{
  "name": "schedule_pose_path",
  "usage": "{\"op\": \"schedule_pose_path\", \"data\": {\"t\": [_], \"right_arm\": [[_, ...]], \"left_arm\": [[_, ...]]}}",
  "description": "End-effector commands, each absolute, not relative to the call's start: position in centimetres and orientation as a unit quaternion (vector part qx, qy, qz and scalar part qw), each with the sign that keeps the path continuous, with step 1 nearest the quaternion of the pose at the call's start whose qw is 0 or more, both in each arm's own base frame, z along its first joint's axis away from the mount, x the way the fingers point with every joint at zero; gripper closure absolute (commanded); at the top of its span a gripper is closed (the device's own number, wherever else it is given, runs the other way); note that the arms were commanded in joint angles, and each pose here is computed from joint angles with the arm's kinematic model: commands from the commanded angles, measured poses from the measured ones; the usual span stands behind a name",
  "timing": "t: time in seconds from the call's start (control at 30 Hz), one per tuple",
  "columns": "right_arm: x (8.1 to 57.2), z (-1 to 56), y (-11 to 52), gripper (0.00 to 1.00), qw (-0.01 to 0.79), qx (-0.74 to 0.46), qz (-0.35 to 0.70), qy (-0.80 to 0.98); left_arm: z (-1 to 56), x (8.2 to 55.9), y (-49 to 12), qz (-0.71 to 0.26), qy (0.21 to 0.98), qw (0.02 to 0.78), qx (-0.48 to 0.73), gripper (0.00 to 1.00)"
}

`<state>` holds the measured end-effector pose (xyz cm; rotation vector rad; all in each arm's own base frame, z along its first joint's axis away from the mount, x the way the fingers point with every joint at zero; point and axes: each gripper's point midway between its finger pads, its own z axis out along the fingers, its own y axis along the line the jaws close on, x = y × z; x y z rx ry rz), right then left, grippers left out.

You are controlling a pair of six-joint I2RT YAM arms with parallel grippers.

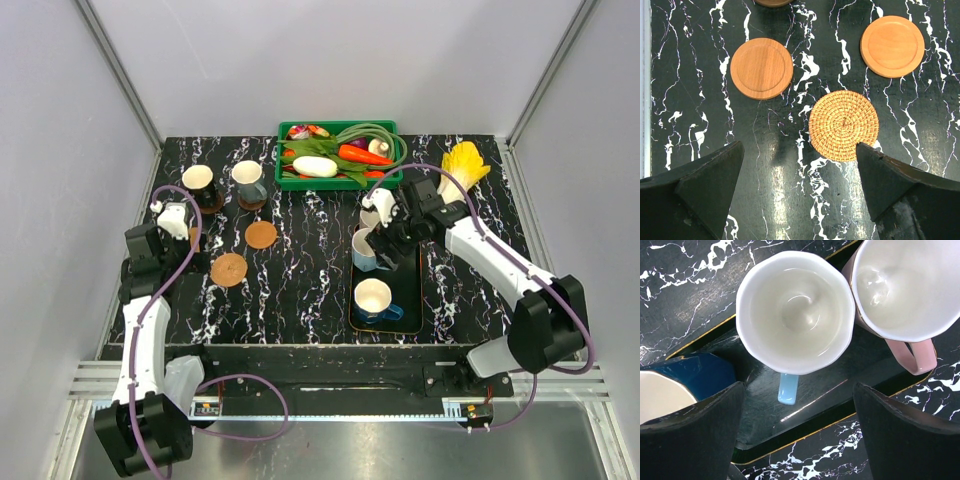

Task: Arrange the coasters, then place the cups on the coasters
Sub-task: Pick up the cup from the tray.

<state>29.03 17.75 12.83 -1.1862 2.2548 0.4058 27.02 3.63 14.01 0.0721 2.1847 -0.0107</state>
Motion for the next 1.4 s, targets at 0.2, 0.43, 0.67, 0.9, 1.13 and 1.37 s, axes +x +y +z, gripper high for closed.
{"op": "schedule_pose_path", "data": {"t": [0.2,0.43,0.67,0.9,1.13,1.37], "right_arm": [[30.2,9.7,18.0,0.13,0.253,-0.454,0.148,0.842],[29.7,8.2,18.2,0.21,0.24,-0.453,0.161,0.843],[29.1,7.1,18.5,0.35,0.229,-0.451,0.174,0.845],[29.4,7.2,18.6,0.42,0.247,-0.449,0.174,0.841],[29.0,7.2,18.8,0.58,0.248,-0.45,0.185,0.838],[28.5,8.1,19.1,0.77,0.258,-0.454,0.196,0.83]], "left_arm": [[15.0,27.6,4.0,0.005,0.874,0.485,0.031,0.01],[15.0,27.6,4.0,0.004,0.875,0.484,0.031,0.01],[15.0,27.6,4.0,0.005,0.875,0.484,0.03,0.01],[14.8,27.6,4.0,0.003,0.876,0.481,0.032,0.01],[14.7,27.6,3.9,0.002,0.877,0.48,0.032,0.01],[14.6,27.6,3.9,0.002,0.878,0.478,0.032,0.01]]}}
